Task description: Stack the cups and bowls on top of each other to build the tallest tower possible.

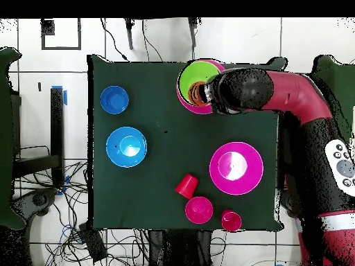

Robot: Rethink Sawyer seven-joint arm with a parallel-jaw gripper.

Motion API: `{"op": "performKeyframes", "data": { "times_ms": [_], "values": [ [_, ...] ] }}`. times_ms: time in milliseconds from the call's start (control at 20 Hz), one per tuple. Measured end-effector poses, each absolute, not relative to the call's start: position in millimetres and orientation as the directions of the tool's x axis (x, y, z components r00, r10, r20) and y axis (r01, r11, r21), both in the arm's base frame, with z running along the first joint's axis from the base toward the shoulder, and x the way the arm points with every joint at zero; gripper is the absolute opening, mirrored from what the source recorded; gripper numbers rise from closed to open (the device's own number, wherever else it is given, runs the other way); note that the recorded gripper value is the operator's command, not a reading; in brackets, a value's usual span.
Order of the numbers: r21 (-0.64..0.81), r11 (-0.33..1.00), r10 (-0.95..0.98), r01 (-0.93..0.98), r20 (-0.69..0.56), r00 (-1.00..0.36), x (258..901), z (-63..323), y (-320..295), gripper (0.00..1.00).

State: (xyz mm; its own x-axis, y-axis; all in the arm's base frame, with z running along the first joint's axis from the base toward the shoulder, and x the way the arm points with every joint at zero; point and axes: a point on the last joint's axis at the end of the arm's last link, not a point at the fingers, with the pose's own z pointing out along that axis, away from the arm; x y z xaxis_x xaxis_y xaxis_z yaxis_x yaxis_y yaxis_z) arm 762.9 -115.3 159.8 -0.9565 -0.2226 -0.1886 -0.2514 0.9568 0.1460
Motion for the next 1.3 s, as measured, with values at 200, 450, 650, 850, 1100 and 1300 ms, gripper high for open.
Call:
{"op": "performKeyframes", "data": {
  "times_ms": [200,450,650,850,1100,1300],
  "values": [
    [0.153,0.960,-0.205,-0.233,-0.179,-0.962,771.0,156.8,-123.7,0.00],
    [0.157,0.964,-0.193,-0.214,-0.139,-0.971,774.1,157.6,-134.1,0.00],
    [0.152,0.966,-0.190,-0.207,-0.122,-0.974,775.1,159.5,-137.9,0.00],
    [0.147,0.966,-0.196,-0.212,-0.115,-0.974,775.4,158.3,-133.8,0.00],
    [0.143,0.963,-0.213,-0.227,-0.105,-0.971,775.5,154.3,-120.0,0.00],
    [0.143,0.960,-0.227,-0.239,-0.094,-0.969,774.7,148.3,-108.6,0.00]
  ]
}}
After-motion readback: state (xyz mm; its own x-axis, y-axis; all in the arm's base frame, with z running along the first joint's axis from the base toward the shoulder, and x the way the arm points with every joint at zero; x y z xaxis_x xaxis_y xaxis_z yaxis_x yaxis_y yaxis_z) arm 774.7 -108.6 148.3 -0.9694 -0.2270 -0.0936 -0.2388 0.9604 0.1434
